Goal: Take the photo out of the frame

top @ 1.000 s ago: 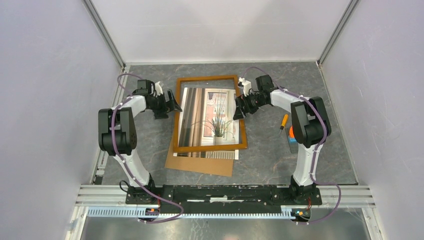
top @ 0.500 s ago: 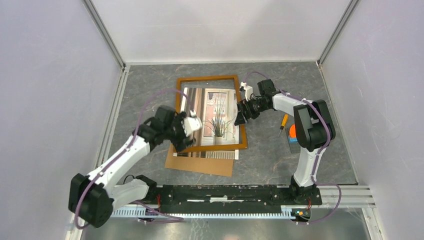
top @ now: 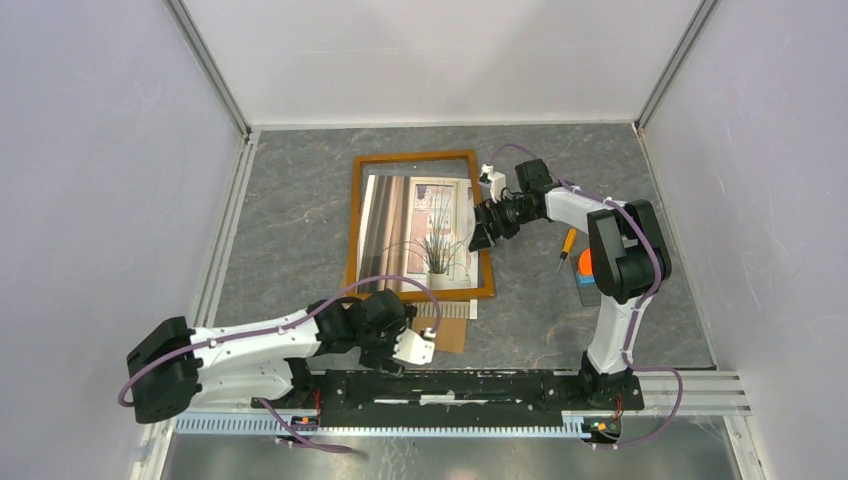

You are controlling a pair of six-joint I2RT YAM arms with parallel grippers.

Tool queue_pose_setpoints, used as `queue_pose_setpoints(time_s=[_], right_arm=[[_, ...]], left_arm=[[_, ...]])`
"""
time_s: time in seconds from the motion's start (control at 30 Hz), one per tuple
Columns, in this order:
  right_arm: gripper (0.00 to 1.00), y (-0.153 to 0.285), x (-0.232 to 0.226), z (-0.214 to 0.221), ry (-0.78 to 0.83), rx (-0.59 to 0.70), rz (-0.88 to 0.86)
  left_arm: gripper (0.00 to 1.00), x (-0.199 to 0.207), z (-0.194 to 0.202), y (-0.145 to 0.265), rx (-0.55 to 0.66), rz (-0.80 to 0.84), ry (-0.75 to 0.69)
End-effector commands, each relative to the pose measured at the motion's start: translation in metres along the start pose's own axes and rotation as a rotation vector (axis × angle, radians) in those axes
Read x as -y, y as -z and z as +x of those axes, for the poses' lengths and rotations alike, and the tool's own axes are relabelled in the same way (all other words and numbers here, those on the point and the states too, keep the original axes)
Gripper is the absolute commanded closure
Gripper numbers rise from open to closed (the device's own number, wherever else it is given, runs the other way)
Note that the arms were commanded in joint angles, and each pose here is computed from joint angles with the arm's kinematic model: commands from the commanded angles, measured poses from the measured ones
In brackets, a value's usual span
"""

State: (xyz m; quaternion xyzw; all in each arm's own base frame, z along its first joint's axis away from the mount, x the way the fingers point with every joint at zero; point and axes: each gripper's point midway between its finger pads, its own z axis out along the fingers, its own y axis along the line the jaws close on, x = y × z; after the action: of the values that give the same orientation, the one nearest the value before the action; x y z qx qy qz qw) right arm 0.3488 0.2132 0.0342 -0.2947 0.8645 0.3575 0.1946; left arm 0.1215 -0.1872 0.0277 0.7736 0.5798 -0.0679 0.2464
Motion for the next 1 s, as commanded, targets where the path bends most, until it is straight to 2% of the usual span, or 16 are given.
queue_pose_setpoints(time_s=[0.0,0.2,0.43,0.5,0.57,0.7,0.87,0.97], right_arm=[[0.08,-0.006,0.002,0.047,-0.129,-0.142,0.019],[0.08,-0.006,0.005,0.048,-0.127,-0.148,0.024],[0.09,-0.008,0.008,0.046,-0.124,-0.149,0.028],[0.09,-0.008,0.005,0.045,-0.127,-0.147,0.014],[0.10,-0.007,0.000,0.044,-0.132,-0.140,-0.003],[0.10,-0.003,-0.009,0.040,-0.123,-0.119,-0.029],[0.10,0.006,-0.013,0.022,-0.082,-0.074,-0.016],[0.10,0.011,-0.014,0.019,-0.074,-0.063,-0.009]], left_arm=[[0.00,-0.041,-0.008,-0.018,-0.024,-0.201,-0.034],[0.00,-0.076,-0.031,-0.033,0.003,-0.326,-0.024],[0.00,-0.107,-0.046,-0.043,-0.002,-0.413,0.062],[0.00,-0.110,-0.043,-0.041,-0.007,-0.400,0.107],[0.00,-0.109,-0.044,-0.032,0.037,-0.347,0.168],[0.00,-0.109,-0.067,-0.003,0.206,-0.236,0.263],[0.00,-0.111,-0.062,-0.003,0.170,-0.174,0.360],[0.05,-0.124,-0.055,-0.009,0.140,-0.160,0.436]])
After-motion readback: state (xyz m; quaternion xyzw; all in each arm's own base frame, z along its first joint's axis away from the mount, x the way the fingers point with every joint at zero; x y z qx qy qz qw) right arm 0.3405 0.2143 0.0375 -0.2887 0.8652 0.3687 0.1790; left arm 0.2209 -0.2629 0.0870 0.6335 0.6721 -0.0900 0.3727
